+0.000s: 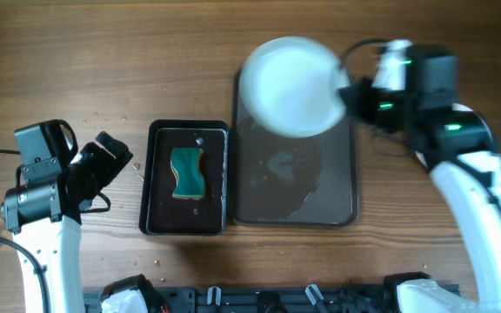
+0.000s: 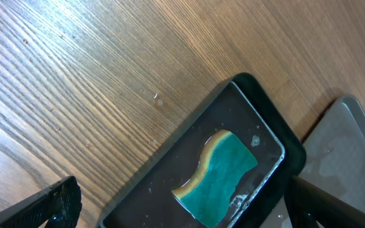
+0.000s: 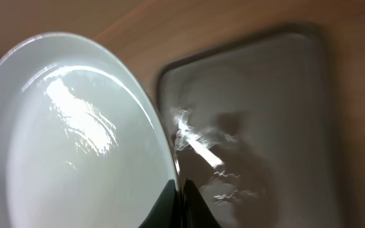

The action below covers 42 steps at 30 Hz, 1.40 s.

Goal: Clean dirty plates on tray and stack at the side
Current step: 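Carry the plate right and set it on the stacked plates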

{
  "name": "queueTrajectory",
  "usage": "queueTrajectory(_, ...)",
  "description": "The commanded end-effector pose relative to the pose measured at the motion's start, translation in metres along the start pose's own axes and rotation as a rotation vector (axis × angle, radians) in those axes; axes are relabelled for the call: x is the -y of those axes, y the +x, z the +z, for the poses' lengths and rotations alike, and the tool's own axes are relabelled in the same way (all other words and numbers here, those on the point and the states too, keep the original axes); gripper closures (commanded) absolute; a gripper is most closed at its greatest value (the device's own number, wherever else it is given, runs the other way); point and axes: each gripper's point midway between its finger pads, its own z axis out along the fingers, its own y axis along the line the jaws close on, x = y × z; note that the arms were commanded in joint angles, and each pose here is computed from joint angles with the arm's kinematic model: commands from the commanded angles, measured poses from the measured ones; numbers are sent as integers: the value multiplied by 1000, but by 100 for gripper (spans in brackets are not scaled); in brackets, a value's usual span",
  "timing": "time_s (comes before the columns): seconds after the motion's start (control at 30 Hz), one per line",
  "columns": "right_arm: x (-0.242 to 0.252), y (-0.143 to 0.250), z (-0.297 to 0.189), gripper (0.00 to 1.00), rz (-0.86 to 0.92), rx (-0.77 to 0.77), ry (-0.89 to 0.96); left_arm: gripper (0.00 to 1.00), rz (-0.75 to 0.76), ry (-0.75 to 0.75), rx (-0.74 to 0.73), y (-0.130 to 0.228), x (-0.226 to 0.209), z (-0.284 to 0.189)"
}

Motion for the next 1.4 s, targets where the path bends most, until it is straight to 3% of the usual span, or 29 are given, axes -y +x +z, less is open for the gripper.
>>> queueTrajectory(0.0,74,-30,-32,96,222,88,152,0,-14,0,25,-6,0,-5)
queueTrajectory(0.13,189,-45,-78,96,444,230,525,0,-14,0,25,-6,0,-5)
queueTrajectory(0.27,255,-47,-111,96,568,302,709,0,-14,0,25,-6,0,-5)
queueTrajectory(0.43,315,-33,-119,96,687,259,805,0,-14,0,25,-6,0,-5)
queueTrajectory(0.73,363,1,-79,96,733,39,854,0,-14,0,25,-6,0,-5)
queueTrajectory(0.8,358,6,-70,94,750,5,807,0,-14,0,25,-6,0,-5)
queueTrajectory(0.83,352,4,-67,83,754,5,764,0,-14,0,25,-6,0,-5)
queueTrajectory(0.87,347,2,-65,64,757,7,736,0,-14,0,25,-6,0,-5)
queueTrajectory(0.93,336,-5,-67,52,752,33,687,0,-14,0,25,-6,0,-5)
queueTrajectory(1.07,307,-21,-88,51,637,104,659,0,-14,0,25,-6,0,-5)
queueTrajectory(1.17,246,-32,-93,52,468,126,509,0,-14,0,25,-6,0,-5)
queueTrajectory(1.37,127,2,-63,62,89,-51,266,0,-14,0,25,-6,0,-5)
